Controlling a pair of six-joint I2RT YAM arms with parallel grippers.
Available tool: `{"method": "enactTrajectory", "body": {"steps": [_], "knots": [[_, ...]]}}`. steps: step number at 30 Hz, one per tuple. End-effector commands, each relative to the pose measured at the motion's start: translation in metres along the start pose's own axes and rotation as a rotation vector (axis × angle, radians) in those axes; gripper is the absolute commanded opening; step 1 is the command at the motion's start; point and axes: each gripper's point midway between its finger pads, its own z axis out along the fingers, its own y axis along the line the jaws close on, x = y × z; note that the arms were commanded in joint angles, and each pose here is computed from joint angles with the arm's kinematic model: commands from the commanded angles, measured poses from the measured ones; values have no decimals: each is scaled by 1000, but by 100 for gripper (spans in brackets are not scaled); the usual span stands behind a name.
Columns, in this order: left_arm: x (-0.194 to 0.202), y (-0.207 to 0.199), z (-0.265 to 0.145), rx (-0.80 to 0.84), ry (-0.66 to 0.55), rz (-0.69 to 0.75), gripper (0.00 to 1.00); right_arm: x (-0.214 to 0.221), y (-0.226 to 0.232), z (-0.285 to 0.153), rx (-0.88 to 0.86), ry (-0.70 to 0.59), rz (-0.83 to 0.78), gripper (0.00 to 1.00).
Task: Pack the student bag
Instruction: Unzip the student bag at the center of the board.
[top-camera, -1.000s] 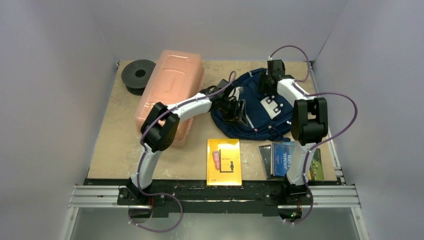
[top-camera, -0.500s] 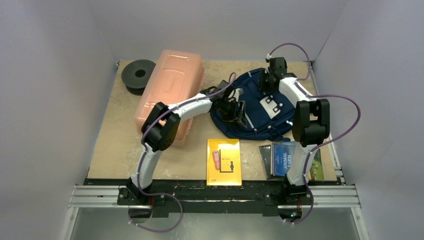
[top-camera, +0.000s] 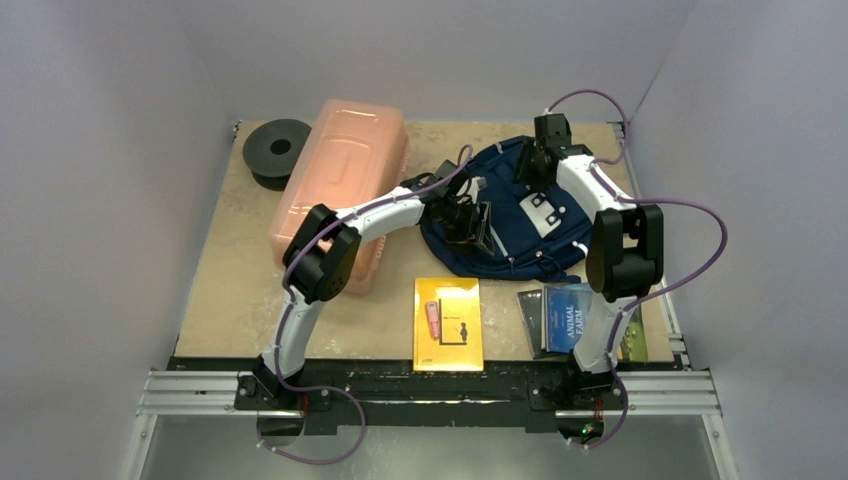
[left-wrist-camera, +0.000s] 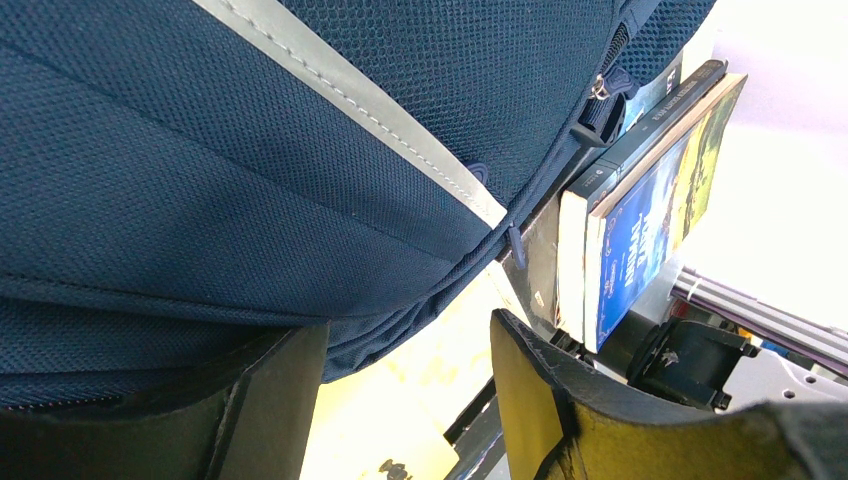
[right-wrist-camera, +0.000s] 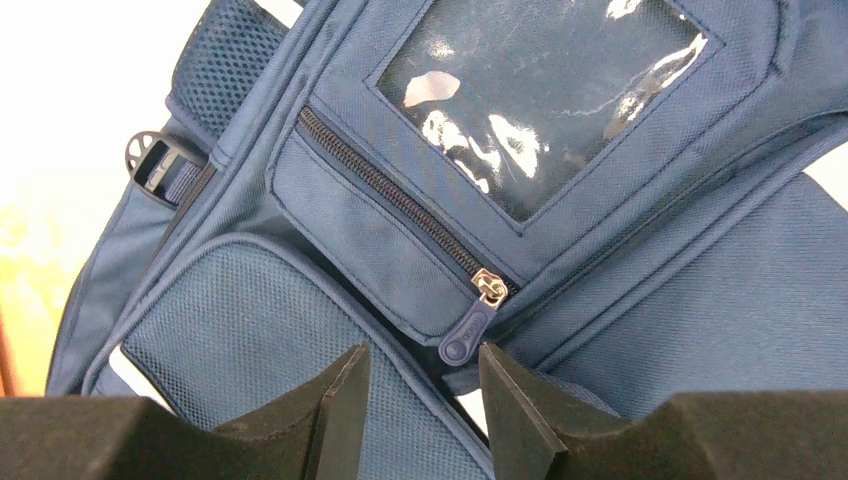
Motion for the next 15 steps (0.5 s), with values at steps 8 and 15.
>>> {"method": "enactTrajectory", "body": {"steps": [8,15], "knots": [[12,-1,6,-7,43,-2,60,-11,-28,6,176,-69,8,45],[14,-3,8,4,53,-10,60,-40,23,-37,268,-185,-184,48]]}}
